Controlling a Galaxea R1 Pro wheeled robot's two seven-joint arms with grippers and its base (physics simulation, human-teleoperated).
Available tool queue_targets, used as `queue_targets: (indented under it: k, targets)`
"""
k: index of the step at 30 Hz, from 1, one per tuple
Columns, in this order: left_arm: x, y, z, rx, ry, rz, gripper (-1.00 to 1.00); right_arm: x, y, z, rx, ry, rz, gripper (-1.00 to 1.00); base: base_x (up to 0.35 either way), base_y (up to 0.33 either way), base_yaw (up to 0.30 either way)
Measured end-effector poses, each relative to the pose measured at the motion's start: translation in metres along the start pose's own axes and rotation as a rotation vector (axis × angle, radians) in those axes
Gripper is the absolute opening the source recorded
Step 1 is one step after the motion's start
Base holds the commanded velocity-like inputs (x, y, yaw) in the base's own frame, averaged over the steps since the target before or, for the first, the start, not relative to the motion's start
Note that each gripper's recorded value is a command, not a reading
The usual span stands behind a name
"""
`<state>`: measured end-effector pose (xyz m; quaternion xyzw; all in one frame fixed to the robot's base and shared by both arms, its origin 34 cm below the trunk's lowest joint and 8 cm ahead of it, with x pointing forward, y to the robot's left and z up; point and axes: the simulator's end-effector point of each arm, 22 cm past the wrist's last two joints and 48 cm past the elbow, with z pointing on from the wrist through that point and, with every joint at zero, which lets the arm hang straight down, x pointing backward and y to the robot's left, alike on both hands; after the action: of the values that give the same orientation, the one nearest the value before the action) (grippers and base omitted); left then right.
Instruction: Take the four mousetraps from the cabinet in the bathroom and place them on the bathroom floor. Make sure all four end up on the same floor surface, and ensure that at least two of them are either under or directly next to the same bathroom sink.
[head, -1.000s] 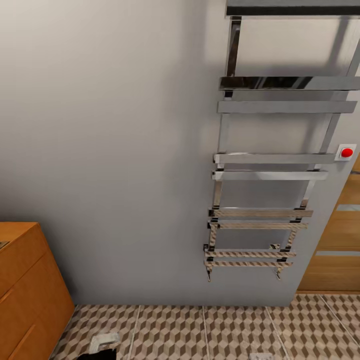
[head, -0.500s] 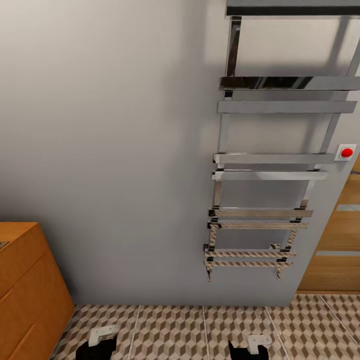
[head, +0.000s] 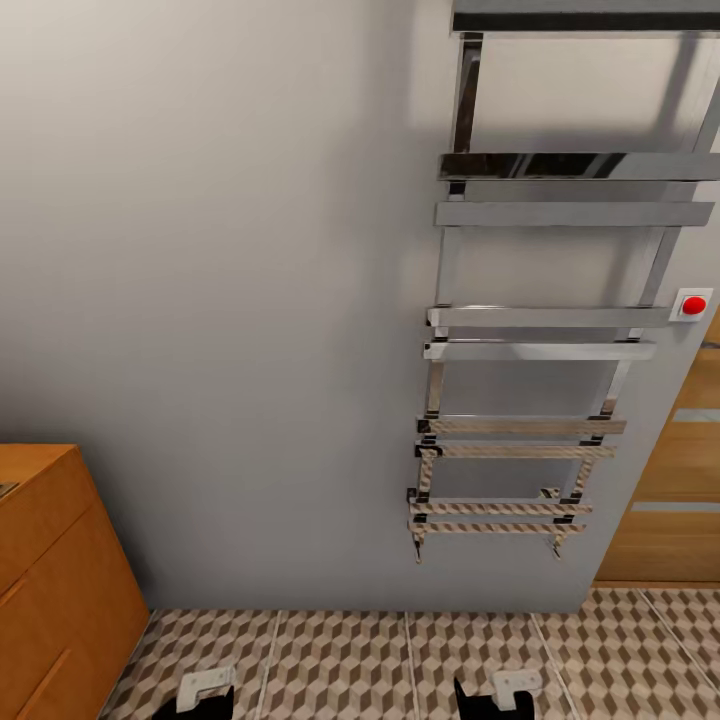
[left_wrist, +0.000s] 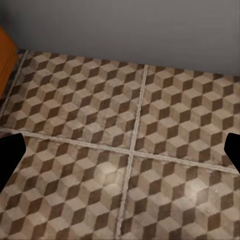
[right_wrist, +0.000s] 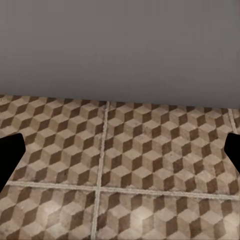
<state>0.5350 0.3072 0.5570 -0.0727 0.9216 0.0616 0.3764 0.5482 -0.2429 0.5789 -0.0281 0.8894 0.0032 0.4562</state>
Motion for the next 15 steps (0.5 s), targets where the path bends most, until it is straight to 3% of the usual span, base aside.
queue_targets:
  k: [8, 13, 15]
  targets:
    - [0.001, 0.000, 0.000, 0.001, 0.001, 0.001, 1.00, -0.008, 0.003, 0.003, -0.015, -0.014, -0.051, 1.00, 0.000, 0.000, 0.000]
    - [0.001, -0.001, 0.000, 0.001, 0.001, 0.001, 1.00, -0.059, 0.001, 0.017, -0.010, -0.089, -0.062, 1.00, 0.000, 0.000, 0.000]
    - [0.001, -0.001, 0.000, 0.001, 0.002, 0.001, 1.00, -0.082, -0.002, 0.027, -0.003, -0.083, -0.065, 1.00, 0.000, 0.000, 0.000]
